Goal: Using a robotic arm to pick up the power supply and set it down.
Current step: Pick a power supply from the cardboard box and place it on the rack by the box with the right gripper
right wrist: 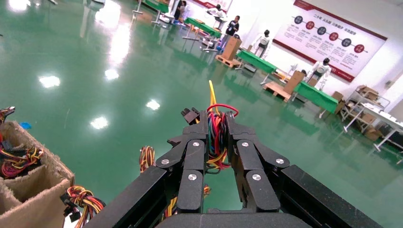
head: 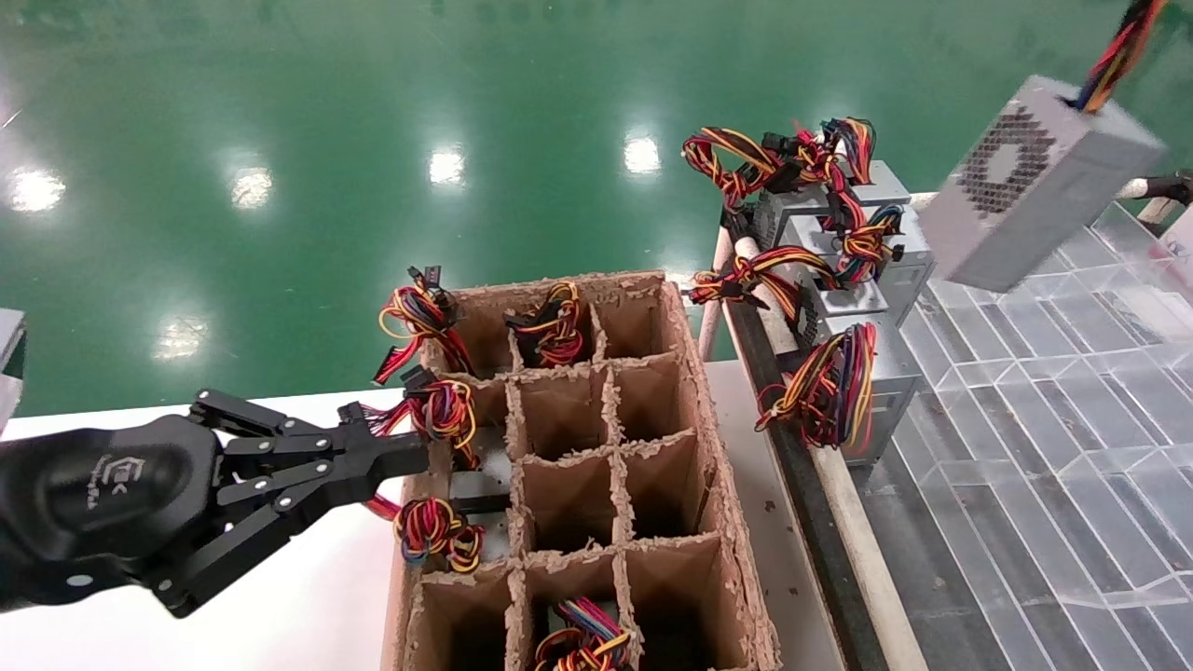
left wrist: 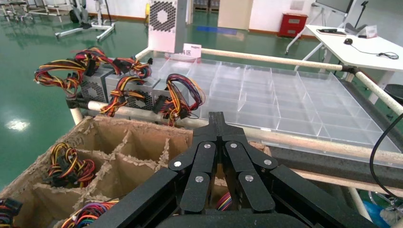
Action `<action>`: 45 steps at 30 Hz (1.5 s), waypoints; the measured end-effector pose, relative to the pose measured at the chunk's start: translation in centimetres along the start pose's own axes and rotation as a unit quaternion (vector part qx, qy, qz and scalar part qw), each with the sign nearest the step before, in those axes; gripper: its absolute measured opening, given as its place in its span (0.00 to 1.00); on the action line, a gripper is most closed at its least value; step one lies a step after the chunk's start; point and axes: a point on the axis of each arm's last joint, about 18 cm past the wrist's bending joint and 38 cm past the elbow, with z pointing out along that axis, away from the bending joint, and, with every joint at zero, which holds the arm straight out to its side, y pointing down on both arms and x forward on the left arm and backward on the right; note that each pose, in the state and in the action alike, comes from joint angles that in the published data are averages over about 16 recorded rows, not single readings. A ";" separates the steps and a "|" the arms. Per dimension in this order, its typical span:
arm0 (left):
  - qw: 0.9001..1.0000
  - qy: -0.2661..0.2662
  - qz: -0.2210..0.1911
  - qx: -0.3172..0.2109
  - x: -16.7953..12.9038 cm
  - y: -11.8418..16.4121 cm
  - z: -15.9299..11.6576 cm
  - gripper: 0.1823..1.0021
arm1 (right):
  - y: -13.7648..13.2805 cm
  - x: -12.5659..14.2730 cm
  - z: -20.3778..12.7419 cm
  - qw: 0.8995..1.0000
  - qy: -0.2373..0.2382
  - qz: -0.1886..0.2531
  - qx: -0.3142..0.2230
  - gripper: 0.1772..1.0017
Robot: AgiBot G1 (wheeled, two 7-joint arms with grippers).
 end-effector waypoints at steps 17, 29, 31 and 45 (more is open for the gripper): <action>1.000 0.000 0.000 0.000 0.0 0.0 0.0 0.01 | 6.0 -2.2 0.2 0.996 -0.026 0.040 -0.080 0.08; 1.000 0.000 0.000 0.000 0.0 0.0 0.0 0.01 | 8.4 -2.7 2.2 0.994 -0.014 0.048 -0.095 0.08; 1.000 0.000 0.000 0.000 0.0 0.0 0.0 0.01 | 8.5 -2.7 2.4 0.994 -0.013 0.046 -0.096 0.08; 1.000 0.000 0.000 0.000 0.0 0.0 0.0 0.01 | 9.6 -4.4 4.4 0.993 -0.041 0.046 -0.101 0.08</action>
